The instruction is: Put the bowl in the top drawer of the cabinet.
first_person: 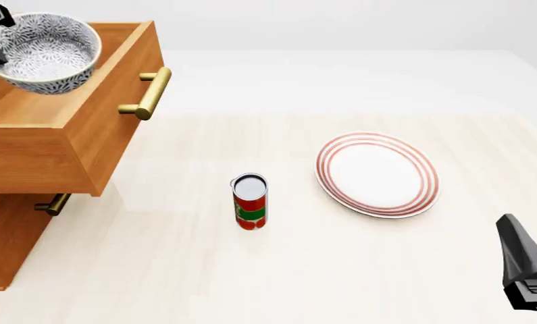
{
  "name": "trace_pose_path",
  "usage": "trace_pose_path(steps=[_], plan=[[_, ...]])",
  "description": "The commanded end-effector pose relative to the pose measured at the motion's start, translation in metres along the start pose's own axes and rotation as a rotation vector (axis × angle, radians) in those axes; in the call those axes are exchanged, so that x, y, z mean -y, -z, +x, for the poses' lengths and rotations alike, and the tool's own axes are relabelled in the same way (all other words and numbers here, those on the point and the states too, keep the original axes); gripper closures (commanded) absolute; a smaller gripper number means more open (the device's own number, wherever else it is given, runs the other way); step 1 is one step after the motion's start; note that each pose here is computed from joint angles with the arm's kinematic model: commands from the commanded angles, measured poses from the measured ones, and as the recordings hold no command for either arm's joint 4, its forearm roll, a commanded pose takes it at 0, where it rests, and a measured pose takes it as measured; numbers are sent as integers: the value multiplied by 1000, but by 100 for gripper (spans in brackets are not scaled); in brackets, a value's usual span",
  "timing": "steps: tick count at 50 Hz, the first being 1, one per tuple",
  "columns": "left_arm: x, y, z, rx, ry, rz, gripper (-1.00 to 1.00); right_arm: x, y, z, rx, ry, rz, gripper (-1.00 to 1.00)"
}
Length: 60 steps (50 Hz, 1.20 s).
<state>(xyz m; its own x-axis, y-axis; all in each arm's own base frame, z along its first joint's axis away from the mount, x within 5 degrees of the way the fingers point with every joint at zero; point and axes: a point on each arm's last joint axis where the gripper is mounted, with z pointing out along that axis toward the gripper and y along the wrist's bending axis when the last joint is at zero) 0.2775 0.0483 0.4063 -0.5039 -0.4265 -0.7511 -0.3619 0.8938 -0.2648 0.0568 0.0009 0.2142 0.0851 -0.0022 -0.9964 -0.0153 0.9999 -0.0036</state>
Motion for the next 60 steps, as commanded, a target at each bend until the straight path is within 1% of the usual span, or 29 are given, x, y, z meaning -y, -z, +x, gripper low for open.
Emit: trace_pose_path(steps=[1, 19, 60], plan=[[-3, -3, 0, -9, 10, -9, 100, 0, 0, 0, 0, 0, 1, -100], [-4, -12, -3, -14, 5, -17, 100, 0, 0, 0, 0, 0, 1, -100], [-6, -29, 0, -35, -8, -24, 100, 0, 0, 0, 0, 0, 1, -100]])
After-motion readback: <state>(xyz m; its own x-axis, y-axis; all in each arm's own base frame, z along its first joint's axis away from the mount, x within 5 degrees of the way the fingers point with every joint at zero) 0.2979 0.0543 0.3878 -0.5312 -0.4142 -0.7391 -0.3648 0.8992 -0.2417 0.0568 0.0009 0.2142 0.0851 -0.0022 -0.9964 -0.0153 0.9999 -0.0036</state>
